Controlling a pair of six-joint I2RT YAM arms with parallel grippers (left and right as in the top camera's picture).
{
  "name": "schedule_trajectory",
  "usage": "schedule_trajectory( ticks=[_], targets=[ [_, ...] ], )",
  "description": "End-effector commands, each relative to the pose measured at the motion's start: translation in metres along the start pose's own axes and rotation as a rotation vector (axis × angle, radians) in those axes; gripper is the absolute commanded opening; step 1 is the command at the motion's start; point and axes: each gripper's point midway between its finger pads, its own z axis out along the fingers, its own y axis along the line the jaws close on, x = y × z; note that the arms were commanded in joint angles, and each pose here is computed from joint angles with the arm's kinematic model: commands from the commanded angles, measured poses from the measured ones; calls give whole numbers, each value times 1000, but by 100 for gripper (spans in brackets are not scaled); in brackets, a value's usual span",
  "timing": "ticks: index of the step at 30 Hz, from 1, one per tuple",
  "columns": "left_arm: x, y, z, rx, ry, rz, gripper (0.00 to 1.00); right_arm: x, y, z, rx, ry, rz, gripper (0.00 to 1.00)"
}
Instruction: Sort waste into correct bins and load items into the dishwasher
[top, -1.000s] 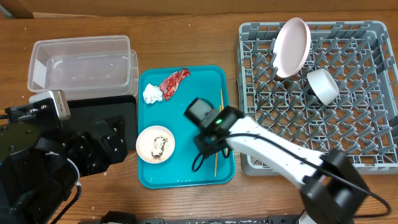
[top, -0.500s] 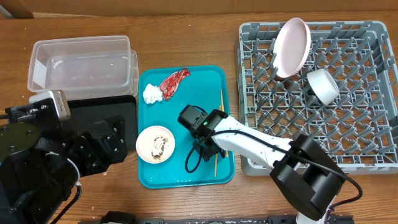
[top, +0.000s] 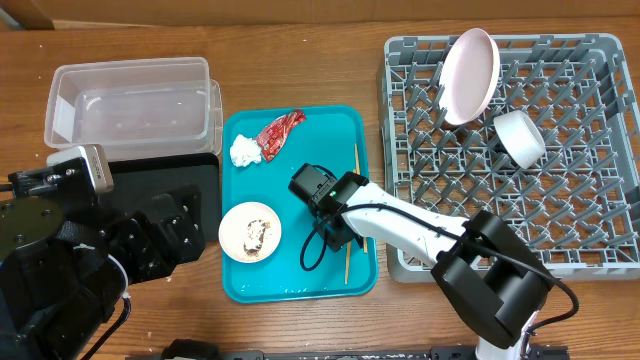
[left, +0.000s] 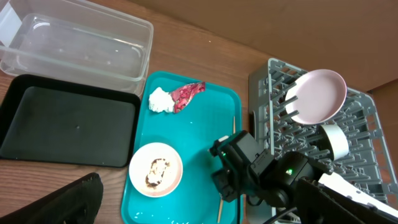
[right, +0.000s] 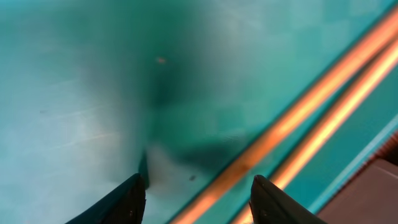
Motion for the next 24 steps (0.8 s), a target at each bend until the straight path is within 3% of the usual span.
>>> schedule_trajectory(
  ticks=[1, 11, 15, 21, 24],
  targets=[
    [-2, -1, -1, 3, -7, 8, 100, -5, -11, 1, 14, -7, 72, 56],
    [-2, -1, 0, 2, -5, 8, 100, -6, -12, 3, -103, 13, 53, 56],
    [-2, -1, 0, 2, -5, 8, 100, -4, -1, 2, -166, 15, -45, 55],
    [-2, -1, 1, 1, -2, 8, 100, -4, 0, 2, -170, 13, -51, 35],
    [-2, -1, 1, 1, -2, 8, 100, -4, 0, 2, -169, 13, -51, 14]
  ],
)
